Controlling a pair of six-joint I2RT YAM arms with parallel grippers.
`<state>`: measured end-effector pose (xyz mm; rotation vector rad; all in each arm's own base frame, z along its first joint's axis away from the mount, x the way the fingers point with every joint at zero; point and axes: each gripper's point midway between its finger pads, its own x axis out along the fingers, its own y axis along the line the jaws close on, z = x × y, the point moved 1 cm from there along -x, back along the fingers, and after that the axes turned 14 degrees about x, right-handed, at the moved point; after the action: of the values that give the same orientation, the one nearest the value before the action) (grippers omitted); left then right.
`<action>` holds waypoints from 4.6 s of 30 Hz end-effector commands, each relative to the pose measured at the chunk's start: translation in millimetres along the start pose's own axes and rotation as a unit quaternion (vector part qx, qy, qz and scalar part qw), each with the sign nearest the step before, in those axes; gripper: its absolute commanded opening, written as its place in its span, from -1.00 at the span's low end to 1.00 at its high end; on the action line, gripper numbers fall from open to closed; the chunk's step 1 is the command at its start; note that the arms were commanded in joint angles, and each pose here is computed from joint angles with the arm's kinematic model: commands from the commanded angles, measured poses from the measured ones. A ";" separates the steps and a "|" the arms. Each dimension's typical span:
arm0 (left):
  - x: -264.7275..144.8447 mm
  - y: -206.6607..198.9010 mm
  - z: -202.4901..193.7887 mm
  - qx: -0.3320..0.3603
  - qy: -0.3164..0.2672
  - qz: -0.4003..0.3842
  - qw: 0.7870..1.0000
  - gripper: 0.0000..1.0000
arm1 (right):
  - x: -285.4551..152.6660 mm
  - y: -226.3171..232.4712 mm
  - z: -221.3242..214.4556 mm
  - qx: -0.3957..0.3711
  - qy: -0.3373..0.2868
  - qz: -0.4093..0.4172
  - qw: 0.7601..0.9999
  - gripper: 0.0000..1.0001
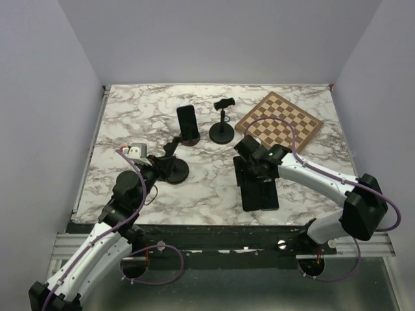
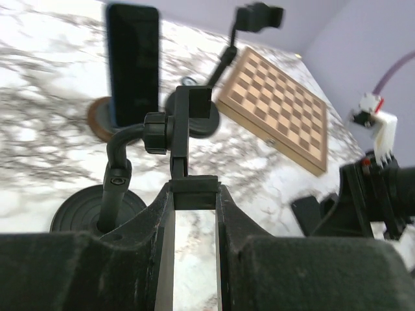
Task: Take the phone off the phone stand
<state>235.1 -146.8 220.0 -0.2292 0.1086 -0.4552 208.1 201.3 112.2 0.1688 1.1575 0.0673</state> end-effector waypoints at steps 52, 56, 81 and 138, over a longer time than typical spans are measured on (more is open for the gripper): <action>3.7 104.7 53.1 -0.044 -0.042 0.141 0.988 0.27 | 81.6 -11.4 3.3 -0.045 -0.006 -0.103 0.994 0.59; -1.5 95.2 64.0 -0.029 -0.040 0.127 0.991 0.31 | 75.1 -11.3 7.2 -0.050 -0.019 -0.093 0.994 0.74; -17.9 1.9 124.5 0.003 0.000 -0.009 1.000 0.71 | -39.6 6.4 60.6 0.017 -0.214 0.089 0.973 0.80; 222.0 92.7 -31.9 0.056 0.269 0.277 0.921 0.94 | -86.6 -15.9 63.8 0.047 -0.270 0.115 0.955 0.77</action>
<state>457.4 -172.7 158.4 0.0337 0.6828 0.0309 233.3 171.4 219.7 0.3979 0.5748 0.1854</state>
